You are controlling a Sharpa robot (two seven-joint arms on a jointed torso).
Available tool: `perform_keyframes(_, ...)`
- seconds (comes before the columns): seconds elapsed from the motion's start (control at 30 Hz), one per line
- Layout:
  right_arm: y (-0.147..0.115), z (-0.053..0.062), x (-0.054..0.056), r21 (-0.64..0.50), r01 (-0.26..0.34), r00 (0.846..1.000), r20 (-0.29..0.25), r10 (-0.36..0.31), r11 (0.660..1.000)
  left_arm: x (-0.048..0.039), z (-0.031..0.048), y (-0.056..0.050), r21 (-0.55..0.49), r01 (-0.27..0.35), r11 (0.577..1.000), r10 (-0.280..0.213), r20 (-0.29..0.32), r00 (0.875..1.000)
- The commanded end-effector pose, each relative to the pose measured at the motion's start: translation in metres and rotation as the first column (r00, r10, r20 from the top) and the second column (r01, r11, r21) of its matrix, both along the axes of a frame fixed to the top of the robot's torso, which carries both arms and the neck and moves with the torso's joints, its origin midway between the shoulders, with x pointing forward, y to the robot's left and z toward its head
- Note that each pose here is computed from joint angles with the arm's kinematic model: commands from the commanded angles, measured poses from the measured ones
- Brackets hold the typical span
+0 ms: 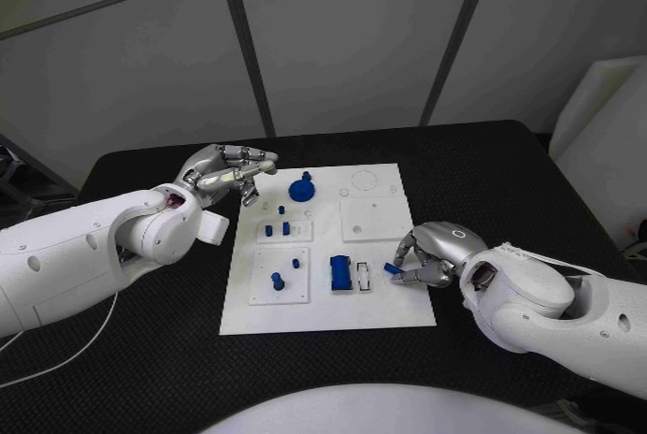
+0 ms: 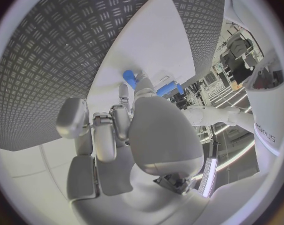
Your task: Assemble the parts on the task board
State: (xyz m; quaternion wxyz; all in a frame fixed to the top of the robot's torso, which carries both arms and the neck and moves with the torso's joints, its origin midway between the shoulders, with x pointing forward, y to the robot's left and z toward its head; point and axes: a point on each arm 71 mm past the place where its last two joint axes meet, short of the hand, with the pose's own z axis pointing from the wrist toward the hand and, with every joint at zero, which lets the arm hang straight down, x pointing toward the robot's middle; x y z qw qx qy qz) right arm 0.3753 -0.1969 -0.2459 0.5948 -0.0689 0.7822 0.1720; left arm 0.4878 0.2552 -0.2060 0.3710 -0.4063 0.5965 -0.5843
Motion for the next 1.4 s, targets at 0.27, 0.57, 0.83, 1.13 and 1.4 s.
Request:
perform_keyframes(0.27,-0.002,-0.018,-0.006,-0.165,-0.029,0.998,-0.06,0.019,0.986,-0.0004,0.001,-0.001,-0.009,0.01,1.0,-0.01,-0.001,1.0)
perform_keyframes(0.57,-0.003,-0.018,-0.008,-0.08,0.018,0.993,-0.116,-0.027,0.997,-0.0003,0.0008,-0.001,-0.009,0.01,1.0,-0.01,-0.001,1.0)
perform_keyframes(0.83,-0.002,-0.015,-0.009,-0.033,0.04,0.993,-0.106,-0.044,0.999,-0.0005,0.0003,-0.001,-0.008,0.009,1.0,-0.009,-0.002,1.0)
perform_keyframes(1.13,0.0,-0.003,-0.013,0.068,0.076,0.996,-0.044,-0.073,0.995,-0.0005,-0.0003,-0.001,-0.008,0.009,1.0,-0.009,-0.004,1.0)
perform_keyframes(1.4,0.008,0.01,-0.019,0.222,0.107,0.994,-0.02,-0.106,0.969,-0.0006,-0.0004,-0.002,-0.009,0.011,1.0,-0.011,-0.004,1.0)
